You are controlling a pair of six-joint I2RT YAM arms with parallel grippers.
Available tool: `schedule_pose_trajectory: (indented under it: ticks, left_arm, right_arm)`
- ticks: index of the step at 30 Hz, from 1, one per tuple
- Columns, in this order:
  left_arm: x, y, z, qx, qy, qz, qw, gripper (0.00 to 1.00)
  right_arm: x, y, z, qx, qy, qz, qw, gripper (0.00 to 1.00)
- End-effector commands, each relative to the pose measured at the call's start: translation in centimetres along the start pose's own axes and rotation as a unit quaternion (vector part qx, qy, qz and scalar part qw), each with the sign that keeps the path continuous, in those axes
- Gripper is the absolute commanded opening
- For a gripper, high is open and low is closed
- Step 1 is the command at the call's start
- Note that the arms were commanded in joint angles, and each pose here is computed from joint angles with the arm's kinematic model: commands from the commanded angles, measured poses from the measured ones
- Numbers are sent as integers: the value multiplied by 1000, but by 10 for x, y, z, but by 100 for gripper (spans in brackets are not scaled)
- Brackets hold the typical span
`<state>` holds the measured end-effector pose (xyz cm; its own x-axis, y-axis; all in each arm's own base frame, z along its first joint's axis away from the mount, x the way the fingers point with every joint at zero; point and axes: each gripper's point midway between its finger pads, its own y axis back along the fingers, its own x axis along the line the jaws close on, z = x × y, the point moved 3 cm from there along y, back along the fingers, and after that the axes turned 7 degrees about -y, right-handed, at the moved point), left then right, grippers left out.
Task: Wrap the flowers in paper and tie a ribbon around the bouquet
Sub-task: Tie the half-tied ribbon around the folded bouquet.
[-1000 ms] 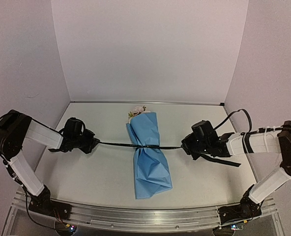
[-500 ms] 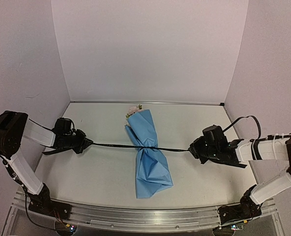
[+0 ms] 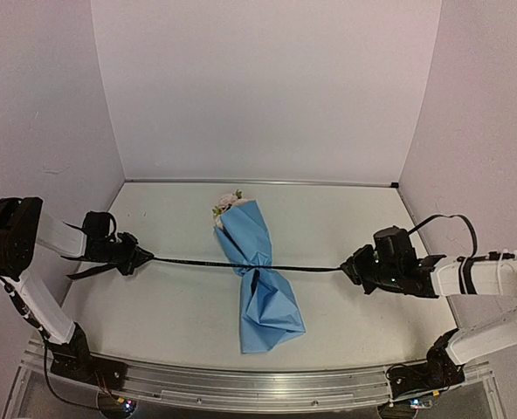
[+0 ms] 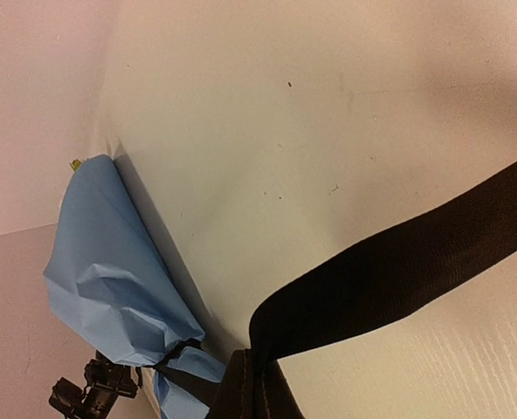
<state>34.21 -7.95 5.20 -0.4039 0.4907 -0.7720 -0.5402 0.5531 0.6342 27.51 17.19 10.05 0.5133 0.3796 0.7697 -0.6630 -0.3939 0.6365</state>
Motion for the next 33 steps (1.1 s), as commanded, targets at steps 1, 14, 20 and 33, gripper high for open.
schedule_pose_trajectory:
  ticks: [1,14,20,33]
  left_arm:
    - [34,39,77,-170,14,75,983,0]
    - [4,23,122,-163,-13,47,985,0]
    - [-27,12,153,-160,-41,27,986,0]
    - [-40,7,110,-132,-107,48,984,0]
  right_arm:
    - [-69,16,58,-144,-12,-122,982,0]
    - [-48,25,0,-95,45,-104,989,0]
    - [-17,5,-68,-30,114,-95,989,0]
    - [54,-2,-54,-92,223,-99,965,0]
